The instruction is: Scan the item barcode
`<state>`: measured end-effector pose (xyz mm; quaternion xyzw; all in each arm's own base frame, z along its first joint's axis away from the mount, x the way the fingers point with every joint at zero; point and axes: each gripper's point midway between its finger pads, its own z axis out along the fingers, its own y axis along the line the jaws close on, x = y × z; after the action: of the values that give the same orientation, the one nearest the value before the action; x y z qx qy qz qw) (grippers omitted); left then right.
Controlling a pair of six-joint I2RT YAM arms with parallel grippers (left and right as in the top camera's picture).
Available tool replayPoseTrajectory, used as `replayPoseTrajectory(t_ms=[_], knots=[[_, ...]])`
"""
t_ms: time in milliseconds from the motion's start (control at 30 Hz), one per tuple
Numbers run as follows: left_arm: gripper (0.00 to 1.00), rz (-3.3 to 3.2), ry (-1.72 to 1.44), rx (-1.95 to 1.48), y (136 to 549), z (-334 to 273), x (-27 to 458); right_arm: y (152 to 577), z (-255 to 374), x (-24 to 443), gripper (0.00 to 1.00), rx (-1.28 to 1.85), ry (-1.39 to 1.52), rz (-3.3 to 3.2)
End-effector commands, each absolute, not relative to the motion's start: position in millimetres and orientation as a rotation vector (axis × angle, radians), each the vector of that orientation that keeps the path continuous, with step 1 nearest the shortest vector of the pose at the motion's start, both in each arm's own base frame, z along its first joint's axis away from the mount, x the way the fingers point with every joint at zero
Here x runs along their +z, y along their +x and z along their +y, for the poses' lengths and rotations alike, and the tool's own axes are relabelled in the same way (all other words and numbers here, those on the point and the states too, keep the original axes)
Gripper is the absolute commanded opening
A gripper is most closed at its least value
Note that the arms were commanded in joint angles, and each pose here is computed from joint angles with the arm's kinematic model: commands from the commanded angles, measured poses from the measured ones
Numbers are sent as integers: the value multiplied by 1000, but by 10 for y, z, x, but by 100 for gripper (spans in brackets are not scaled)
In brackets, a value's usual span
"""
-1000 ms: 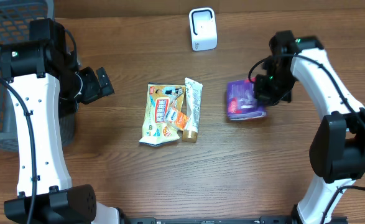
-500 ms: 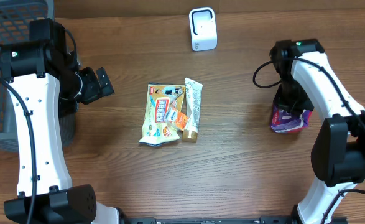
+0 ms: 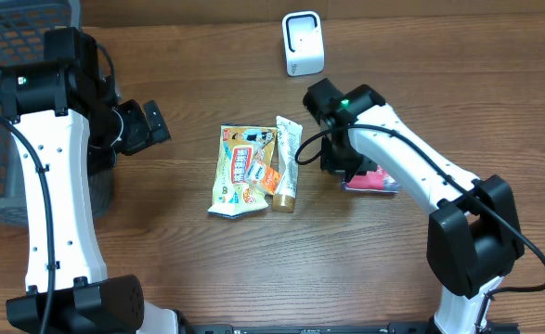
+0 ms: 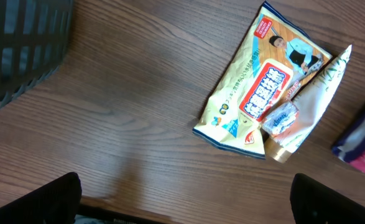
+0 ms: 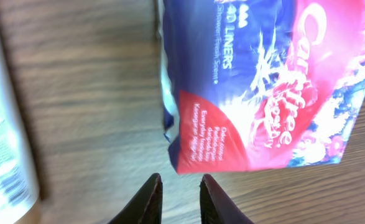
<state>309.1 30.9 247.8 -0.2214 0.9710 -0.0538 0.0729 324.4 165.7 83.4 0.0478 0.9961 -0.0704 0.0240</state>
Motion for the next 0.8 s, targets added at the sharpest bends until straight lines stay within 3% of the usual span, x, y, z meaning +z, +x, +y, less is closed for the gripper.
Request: replayPoseTrajectory(t_ms=[0,33,67,100,167,200,300,400,767], knots=[[100,2915,-652,-158,3088,341,2484,3481,1657,1224,25,-104,177,3030],[100,2915,-652,-158,3088,341,2484,3559,1577,1331,26,-93,182,3016],[100,2915,-652,-158,3088,341,2484,3625,1488,1405,42,-87,197,3005],[100,2915,-652,-158,3088,341,2484,3722,1328,1488,65,-81,224,2990],[100,2915,-652,-158,3088,341,2484,3824,1052,1512,92,-40,281,2997],[100,2915,-652,-158,3088,341,2484,3840,952,1502,100,9,276,3018],[100,2915,-652,-158,3088,341,2484,3779,577,1322,100,454,238,3101],[100,2915,-652,-158,3089,341,2484,3724,586,1219,96,812,171,3044],[100,2915,-652,-158,3088,341,2484,3514,747,389,69,1080,352,2960]])
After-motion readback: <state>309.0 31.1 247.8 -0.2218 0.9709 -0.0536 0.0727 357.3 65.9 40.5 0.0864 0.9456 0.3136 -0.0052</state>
